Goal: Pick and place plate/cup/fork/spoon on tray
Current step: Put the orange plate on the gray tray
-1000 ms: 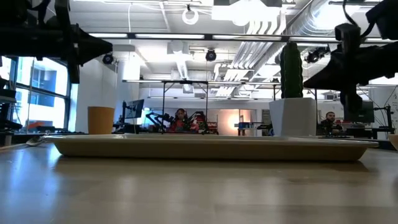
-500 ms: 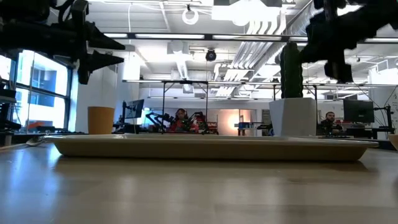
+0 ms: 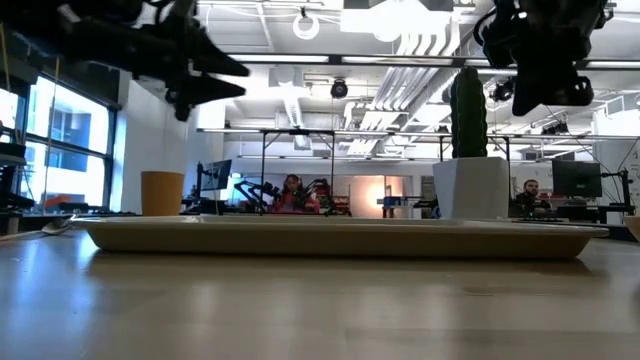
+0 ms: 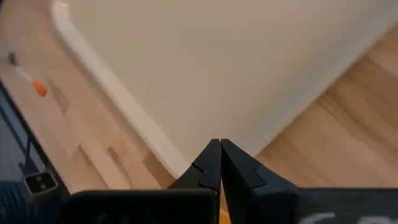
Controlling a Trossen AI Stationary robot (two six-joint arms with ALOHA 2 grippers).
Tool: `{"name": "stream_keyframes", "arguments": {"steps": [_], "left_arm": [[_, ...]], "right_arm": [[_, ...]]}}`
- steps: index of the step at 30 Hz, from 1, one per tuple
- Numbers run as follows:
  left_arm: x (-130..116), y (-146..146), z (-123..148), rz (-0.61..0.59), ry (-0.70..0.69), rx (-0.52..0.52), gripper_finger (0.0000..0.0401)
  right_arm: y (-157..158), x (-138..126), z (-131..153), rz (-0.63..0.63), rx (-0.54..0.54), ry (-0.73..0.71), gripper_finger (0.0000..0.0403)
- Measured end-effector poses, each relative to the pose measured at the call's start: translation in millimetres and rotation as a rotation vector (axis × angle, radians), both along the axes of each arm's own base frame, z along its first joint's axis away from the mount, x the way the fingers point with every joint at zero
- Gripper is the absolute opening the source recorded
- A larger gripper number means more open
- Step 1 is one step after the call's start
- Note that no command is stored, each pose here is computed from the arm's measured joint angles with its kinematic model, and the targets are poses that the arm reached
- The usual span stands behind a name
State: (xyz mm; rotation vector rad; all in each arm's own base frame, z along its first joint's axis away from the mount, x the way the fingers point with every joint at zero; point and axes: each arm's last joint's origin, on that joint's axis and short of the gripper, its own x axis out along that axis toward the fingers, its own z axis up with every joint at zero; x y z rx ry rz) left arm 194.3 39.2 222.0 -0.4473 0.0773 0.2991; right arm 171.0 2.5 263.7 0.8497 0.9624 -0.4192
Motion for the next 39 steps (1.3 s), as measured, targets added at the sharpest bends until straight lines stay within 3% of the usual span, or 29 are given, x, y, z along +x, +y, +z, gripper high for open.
{"name": "stream_keyframes", "arguments": {"steps": [6, 11, 20, 27, 32, 39], "left_arm": [[52.2, -5.5, 3.9, -0.054, 0.069, -0.048, 0.0159], [95.8, -15.4, 0.1, -0.105, 0.045, -0.057, 0.0159], [188.0, -35.1, -17.1, -0.146, 0.021, -0.023, 0.0159], [266.8, -56.2, -34.0, -0.183, -0.023, -0.068, 0.0158], [307.5, -81.1, -40.3, -0.239, -0.024, 0.001, 0.0158], [349.7, -110.6, -54.1, -0.265, 0.091, 0.071, 0.0158]], "right_arm": [[8.2, 1.2, -2.9, -0.020, 0.107, 0.084, 0.0000], [26.0, -2.4, -3.9, 0.003, 0.169, 0.125, 0.0000], [45.3, -15.8, -6.7, 0.263, 0.229, 0.234, 0.0000], [51.4, -27.2, -9.2, 0.394, 0.175, 0.311, 0.0000], [56.9, -30.3, -9.3, 0.514, 0.150, 0.306, 0.0002], [65.5, -34.2, -9.6, 0.530, 0.121, 0.316, 0.0058]]}}
